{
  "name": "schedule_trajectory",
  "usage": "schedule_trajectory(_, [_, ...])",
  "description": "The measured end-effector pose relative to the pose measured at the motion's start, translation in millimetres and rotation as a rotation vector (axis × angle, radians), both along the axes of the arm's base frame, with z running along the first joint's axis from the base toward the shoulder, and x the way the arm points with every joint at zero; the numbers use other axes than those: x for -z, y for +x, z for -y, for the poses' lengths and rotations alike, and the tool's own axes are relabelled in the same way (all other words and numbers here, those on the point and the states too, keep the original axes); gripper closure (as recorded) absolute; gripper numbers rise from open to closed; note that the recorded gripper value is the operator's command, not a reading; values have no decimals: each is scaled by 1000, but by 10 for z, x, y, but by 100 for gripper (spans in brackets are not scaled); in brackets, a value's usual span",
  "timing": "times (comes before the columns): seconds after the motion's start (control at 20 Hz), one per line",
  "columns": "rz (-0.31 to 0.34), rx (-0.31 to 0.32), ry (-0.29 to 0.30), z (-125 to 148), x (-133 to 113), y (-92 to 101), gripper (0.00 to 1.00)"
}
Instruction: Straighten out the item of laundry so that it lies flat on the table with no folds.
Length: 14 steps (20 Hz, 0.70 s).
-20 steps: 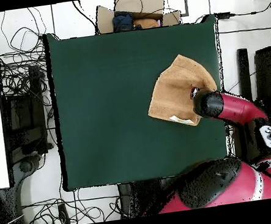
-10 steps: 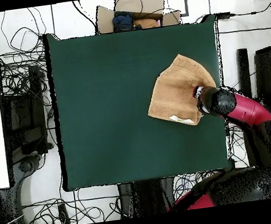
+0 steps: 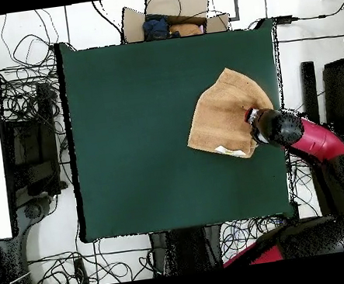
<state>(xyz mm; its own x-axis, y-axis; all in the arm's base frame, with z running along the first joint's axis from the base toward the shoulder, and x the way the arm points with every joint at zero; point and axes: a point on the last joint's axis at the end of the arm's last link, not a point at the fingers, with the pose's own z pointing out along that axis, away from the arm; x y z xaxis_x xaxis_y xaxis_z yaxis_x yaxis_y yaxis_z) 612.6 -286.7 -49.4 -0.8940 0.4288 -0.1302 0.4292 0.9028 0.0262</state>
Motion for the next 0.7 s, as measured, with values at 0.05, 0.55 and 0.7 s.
schedule_trajectory(0.05, [1,1,1,0,-1,-2,100])
schedule_trajectory(0.55, [3,6,23,-139,-18,48,100])
schedule_trajectory(0.7, [11,16,44,-205,-17,101,100])
